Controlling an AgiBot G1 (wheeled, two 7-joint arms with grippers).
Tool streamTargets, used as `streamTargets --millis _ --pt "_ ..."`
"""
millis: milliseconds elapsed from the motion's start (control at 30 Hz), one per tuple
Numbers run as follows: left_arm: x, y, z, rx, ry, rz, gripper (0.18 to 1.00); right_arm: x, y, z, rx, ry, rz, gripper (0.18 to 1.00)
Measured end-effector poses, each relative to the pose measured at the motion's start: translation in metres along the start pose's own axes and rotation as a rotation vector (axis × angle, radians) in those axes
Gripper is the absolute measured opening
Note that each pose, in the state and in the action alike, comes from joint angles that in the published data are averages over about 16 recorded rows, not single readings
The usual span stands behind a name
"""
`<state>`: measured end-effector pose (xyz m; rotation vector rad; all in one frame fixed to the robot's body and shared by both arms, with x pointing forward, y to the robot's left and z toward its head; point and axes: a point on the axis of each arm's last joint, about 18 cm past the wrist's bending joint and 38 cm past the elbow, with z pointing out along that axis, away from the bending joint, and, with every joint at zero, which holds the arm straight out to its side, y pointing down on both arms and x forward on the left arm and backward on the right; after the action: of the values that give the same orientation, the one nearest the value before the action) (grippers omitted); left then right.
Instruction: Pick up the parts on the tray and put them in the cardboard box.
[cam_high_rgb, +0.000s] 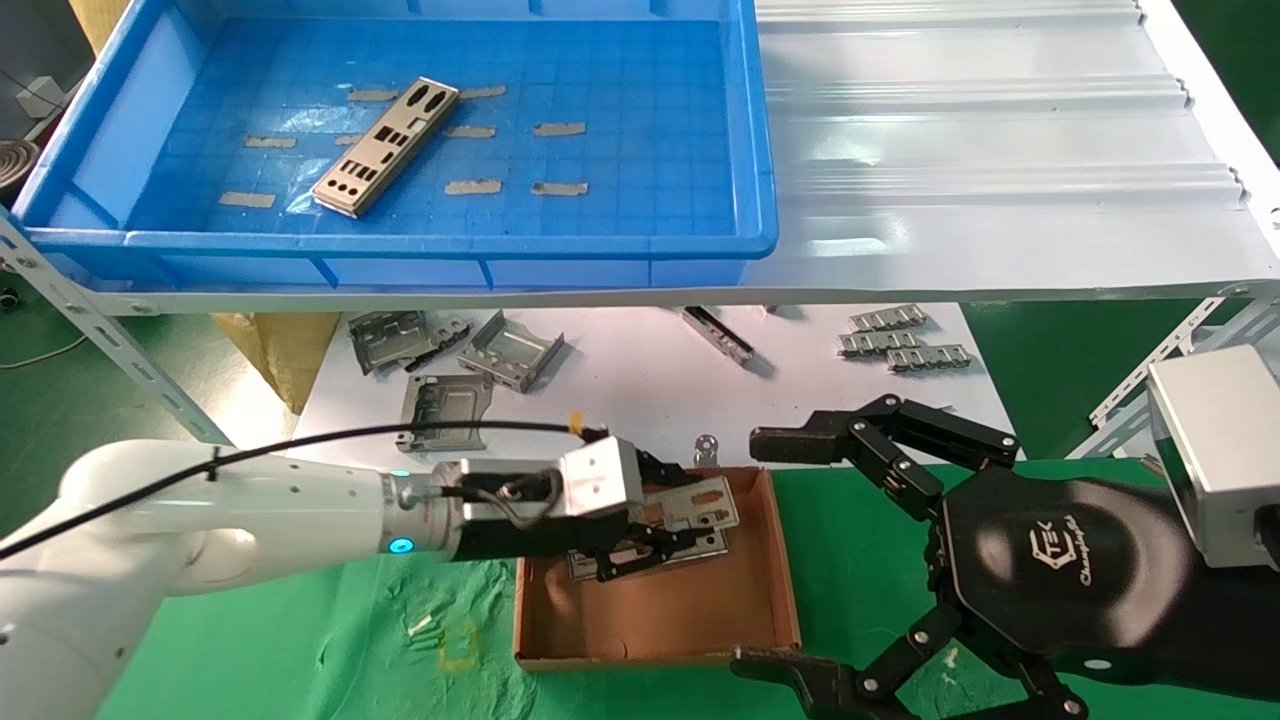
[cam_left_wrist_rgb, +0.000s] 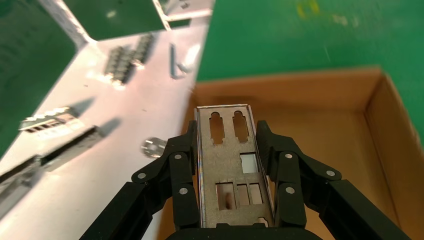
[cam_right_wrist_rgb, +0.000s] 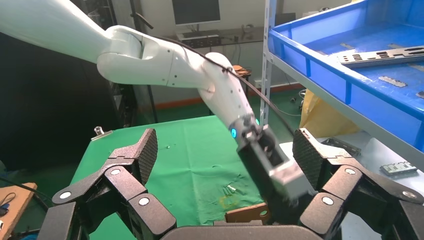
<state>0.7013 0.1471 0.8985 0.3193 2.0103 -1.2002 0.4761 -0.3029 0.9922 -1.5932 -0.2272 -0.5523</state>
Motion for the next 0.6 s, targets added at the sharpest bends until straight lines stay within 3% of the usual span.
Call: streamTargets --millis 367,600 --pt "0.013 0.013 0.020 -0.030 -0.001 0.034 0.478 0.000 0.000 0.000 0.000 0.000 0.000 1.000" --pt "0.013 0.011 0.017 -0.004 0.010 -0.023 0.538 0.000 0.000 0.000 0.000 0.000 0.000 1.000"
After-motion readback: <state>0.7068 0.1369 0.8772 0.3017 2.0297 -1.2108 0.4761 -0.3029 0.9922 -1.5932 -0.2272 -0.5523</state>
